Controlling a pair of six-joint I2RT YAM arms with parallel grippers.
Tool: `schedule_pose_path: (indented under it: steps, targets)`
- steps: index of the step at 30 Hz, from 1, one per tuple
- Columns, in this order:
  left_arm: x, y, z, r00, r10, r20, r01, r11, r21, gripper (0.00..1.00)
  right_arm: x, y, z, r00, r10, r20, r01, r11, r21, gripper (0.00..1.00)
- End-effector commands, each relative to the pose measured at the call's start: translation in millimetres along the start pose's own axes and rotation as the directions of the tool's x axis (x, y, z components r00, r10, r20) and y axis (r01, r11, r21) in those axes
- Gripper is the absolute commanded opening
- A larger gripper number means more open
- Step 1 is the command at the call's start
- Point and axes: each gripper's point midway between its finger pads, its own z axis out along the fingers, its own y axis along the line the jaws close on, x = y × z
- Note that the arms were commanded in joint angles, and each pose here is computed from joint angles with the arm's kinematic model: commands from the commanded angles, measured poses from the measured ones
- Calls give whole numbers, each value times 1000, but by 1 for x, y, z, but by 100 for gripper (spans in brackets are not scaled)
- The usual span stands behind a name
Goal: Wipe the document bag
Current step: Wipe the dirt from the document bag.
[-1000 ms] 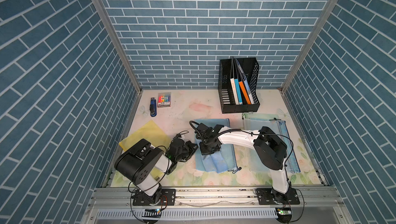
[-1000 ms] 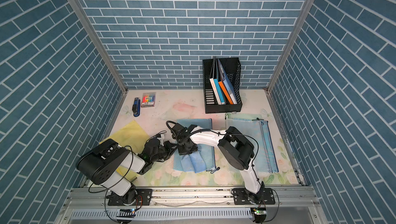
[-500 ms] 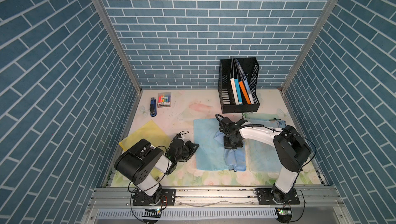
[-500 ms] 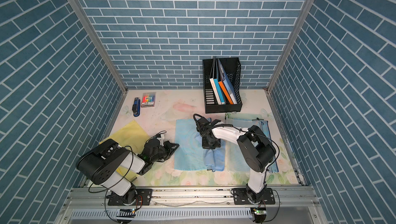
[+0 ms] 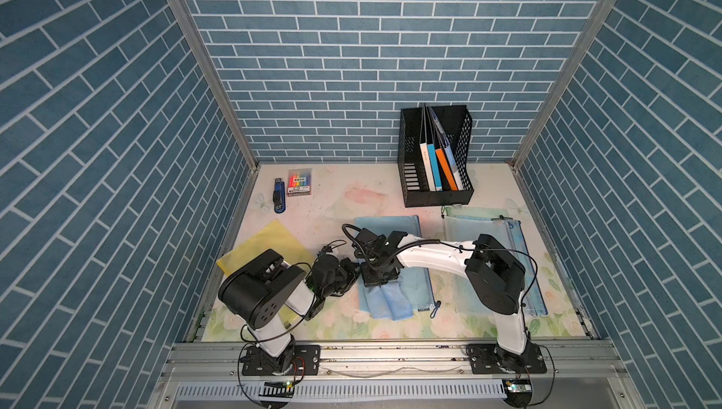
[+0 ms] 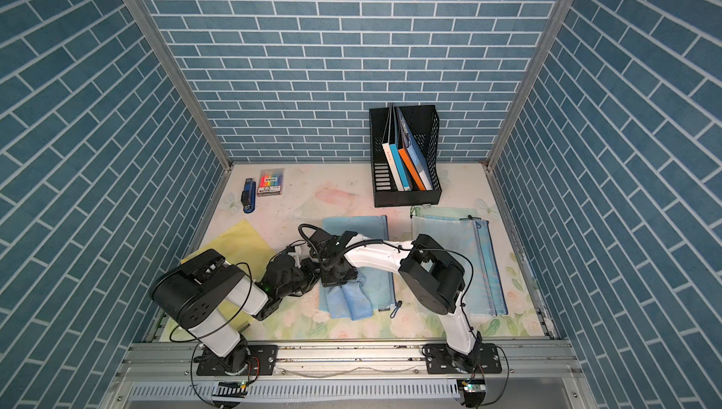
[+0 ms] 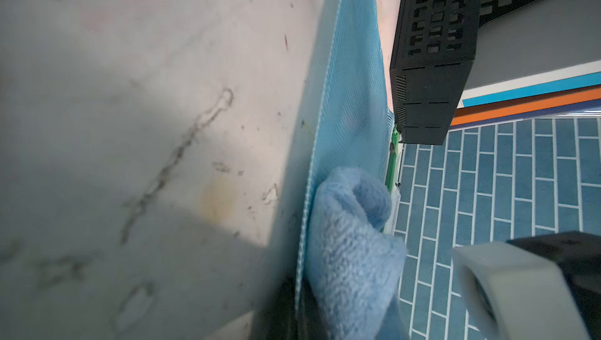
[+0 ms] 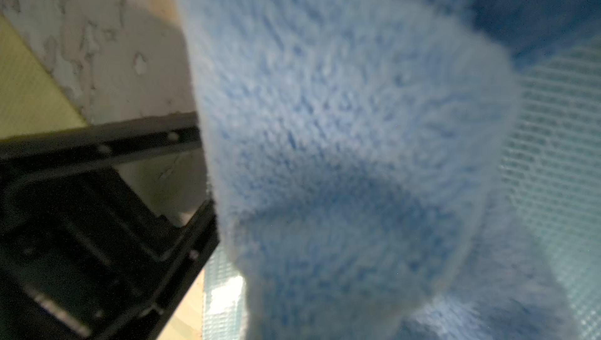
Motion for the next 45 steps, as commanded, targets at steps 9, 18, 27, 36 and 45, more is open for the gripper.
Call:
schedule_pose_path:
  steps: [9,18,27,36,45]
  targets:
    - [-1,2,4,1000,-4,13,4,1000,-4,0,37,-133,-23,977,210,39,-213,946,243,0]
    - [-1,3,7,1000,-8,19,8,1000,-8,0,55,-160,-31,973,224,54,-229,922,312,0]
    - [3,5,8,998,-64,9,64,998,13,0,27,-26,-4,992,-64,111,57,996,64,0]
    - [4,11,4,995,-94,20,94,996,8,0,69,30,25,970,-235,68,240,969,-67,0]
    - [5,14,-1,995,-100,19,100,995,3,0,87,33,40,984,-178,19,179,975,-128,0]
